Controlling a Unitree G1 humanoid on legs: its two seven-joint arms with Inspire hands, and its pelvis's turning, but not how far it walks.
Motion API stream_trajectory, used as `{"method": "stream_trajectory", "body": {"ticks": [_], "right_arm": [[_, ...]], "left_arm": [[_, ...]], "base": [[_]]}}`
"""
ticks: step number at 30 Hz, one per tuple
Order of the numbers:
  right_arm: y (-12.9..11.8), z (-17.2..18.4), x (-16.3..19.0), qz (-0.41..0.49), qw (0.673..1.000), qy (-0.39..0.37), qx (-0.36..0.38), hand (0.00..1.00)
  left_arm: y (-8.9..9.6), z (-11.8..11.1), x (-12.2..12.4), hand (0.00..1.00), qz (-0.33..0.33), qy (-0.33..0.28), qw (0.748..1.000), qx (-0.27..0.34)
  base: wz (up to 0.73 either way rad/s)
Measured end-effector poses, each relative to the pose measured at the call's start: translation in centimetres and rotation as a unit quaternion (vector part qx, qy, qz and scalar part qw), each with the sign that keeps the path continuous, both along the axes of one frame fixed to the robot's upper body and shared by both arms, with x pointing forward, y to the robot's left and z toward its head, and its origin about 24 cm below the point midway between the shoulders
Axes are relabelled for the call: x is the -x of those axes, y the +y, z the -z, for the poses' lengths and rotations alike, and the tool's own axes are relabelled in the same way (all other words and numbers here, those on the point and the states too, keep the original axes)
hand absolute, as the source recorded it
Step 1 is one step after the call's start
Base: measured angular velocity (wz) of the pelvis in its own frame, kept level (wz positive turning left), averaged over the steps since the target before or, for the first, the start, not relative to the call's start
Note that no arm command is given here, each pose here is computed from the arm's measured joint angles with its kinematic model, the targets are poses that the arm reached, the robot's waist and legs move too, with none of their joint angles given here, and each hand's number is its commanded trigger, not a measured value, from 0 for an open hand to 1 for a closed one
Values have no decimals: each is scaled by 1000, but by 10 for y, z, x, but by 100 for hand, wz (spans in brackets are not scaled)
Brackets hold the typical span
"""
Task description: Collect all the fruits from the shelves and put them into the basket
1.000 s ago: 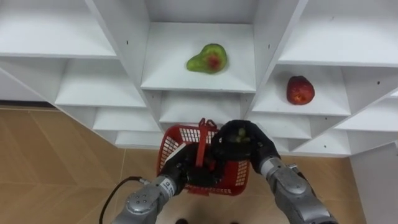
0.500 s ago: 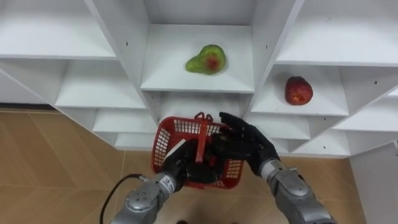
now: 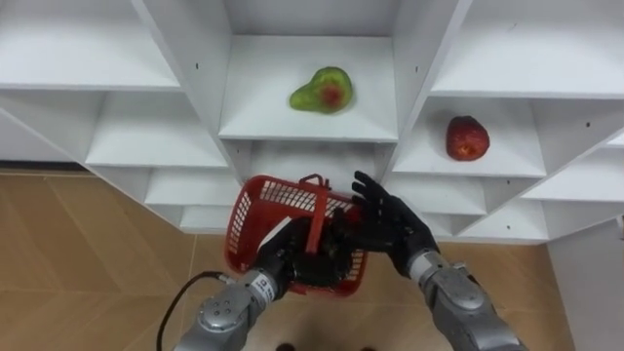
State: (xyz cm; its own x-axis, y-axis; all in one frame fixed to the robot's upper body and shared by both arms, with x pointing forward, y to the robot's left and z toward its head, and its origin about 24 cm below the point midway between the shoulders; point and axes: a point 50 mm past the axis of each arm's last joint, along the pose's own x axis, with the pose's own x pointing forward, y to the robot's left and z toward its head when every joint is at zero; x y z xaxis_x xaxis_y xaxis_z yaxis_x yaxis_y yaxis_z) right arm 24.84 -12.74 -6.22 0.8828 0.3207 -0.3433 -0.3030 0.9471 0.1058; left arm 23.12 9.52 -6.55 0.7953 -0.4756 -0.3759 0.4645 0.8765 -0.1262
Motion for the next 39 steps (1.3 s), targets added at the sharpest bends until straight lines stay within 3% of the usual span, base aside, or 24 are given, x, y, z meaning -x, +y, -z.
{"method": "stream_trajectory", "body": {"ticks": [17, 39], "right_arm": [[-4, 9, 10, -13, 999, 13, 30, 0], [5, 20, 34, -108, 990, 33, 85, 0]], "left_arm": [[4, 2, 1, 100, 5, 1, 1000, -12], [31, 34, 42, 100, -20, 75, 996, -45]], "base": [[0], [3]]}}
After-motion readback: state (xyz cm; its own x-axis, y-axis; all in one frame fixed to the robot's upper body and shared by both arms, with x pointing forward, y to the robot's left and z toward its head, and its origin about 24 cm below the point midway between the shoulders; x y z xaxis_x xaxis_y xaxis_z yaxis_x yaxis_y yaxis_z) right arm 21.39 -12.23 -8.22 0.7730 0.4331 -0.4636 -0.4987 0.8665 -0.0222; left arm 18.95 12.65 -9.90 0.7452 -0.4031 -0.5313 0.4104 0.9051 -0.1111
